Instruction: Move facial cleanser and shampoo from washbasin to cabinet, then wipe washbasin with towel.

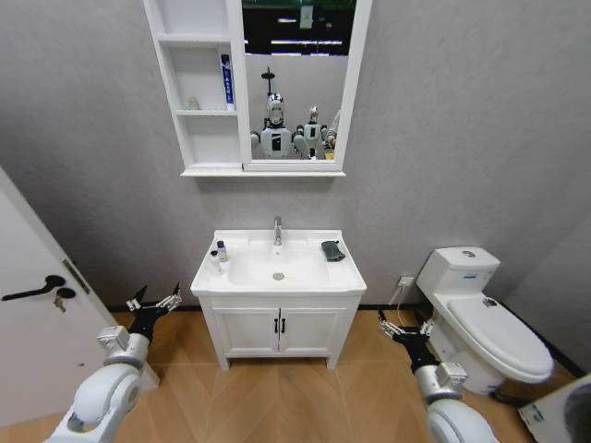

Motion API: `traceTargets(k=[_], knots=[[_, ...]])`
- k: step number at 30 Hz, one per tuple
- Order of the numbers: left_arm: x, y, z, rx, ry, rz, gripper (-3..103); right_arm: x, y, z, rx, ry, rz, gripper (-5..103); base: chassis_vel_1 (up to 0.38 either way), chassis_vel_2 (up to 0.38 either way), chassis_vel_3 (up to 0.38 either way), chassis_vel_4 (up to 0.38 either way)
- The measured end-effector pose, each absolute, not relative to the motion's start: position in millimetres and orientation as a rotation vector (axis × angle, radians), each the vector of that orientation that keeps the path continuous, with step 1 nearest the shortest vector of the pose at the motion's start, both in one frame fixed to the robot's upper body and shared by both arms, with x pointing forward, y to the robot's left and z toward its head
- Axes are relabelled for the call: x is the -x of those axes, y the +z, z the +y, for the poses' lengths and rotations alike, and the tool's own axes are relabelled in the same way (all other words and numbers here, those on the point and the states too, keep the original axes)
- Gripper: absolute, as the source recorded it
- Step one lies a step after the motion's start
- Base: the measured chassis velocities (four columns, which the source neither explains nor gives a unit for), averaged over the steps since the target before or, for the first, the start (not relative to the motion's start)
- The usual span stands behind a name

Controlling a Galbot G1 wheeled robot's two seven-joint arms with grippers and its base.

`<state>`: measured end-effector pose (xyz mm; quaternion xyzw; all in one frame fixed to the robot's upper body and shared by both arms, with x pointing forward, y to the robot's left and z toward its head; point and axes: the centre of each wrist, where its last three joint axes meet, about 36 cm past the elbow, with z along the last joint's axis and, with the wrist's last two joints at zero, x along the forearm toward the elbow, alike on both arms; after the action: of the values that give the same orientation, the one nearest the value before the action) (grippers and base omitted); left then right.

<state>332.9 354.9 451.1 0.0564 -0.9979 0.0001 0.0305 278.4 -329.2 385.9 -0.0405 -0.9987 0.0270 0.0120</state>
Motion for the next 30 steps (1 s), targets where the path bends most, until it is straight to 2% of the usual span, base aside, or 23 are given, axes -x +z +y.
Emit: traceTargets(k=[2,3,12,19,30], knots=[[-333,451,354,-0.168,-0.001,-3.074,98,-279,385,-329,0.137,0.091,-3.115,100,-0.224,0.235,0.266,-0.272],[-334,451,354,-0.165,-0.006,-3.073,102,-279,385,-329,0.141,0.093,-3.113,100,-0.224,0.173,0.175,-0.132],[-347,442,365,-0.101,-0.113,-3.038,99,-281,387,-328,0.111,0.114,-3.088,100,-0.042,0.05,-0.034,-0.018],[-361,420,362,-0.102,-0.054,-2.973,98,-281,382,-328,0.086,0.117,-3.064,100,0.039,-0.021,-0.016,0.031],[-383,388,351,-0.003,-0.077,-2.915,100,-276,379,-330,0.084,0.093,-3.043,100,0.0,0.0,0.0,0.0]])
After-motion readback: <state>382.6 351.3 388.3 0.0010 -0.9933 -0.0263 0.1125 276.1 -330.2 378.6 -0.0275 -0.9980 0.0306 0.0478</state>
